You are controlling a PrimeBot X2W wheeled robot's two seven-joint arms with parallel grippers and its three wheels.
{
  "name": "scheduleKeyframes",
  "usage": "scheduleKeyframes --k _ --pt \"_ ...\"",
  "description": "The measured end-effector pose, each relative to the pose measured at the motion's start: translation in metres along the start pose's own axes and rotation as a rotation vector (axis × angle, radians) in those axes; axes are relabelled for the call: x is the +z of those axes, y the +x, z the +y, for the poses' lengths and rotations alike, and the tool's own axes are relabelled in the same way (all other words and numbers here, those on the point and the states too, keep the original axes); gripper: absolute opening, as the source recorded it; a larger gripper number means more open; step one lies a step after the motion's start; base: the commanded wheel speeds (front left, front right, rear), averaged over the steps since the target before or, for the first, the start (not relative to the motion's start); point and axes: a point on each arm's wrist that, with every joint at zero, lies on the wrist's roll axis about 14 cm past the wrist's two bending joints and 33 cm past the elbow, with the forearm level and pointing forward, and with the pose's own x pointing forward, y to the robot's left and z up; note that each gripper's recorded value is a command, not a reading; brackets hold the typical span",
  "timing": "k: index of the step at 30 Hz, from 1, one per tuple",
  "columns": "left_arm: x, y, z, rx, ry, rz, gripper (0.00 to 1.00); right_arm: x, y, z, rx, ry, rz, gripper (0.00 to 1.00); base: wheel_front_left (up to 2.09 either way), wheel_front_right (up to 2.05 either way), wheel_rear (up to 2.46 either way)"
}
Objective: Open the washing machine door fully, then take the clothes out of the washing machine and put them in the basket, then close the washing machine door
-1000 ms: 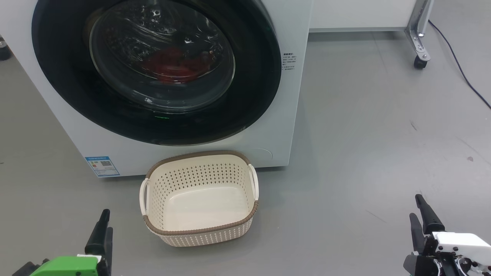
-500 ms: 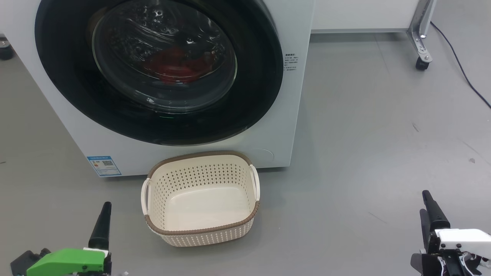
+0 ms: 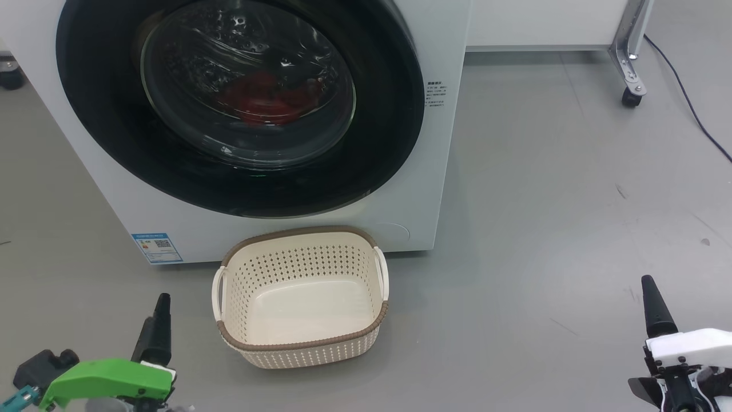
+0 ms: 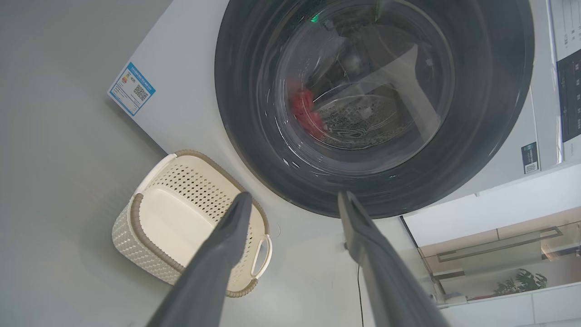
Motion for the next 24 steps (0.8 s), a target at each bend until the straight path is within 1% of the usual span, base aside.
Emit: scheduleKeyframes --k 4,5,6,13,18,24 --pt "-0.002 0.001 -0.001 0.003 0.082 0.013 1.00 -0.001 0.000 0.001 0.000 -0.094 0.013 1.00 0.00 0.00 0.00" --pt "-0.003 0.000 0.000 0.010 0.131 0.019 1.00 -0.001 0.001 0.001 -0.001 -0.134 0.014 1.00 0.00 0.00 0.00" --pt "-0.003 0.000 0.000 0.011 0.152 0.017 1.00 -0.002 0.001 0.001 -0.003 -0.157 0.020 1.00 0.00 0.00 0.00" --pt "-0.008 0.000 0.001 0.020 0.300 0.034 1.00 -0.008 0.001 0.003 0.004 -0.290 0.040 1.00 0.00 0.00 0.00" --pt "-0.009 0.003 -0.008 -0.007 0.375 0.031 1.00 -0.014 0.001 0.004 0.004 -0.360 0.049 1.00 0.00 0.00 0.00" --pt "-0.014 0.003 -0.011 -0.015 0.456 0.032 1.00 -0.021 0.000 0.007 0.015 -0.434 0.059 1.00 0.00 0.00 0.00"
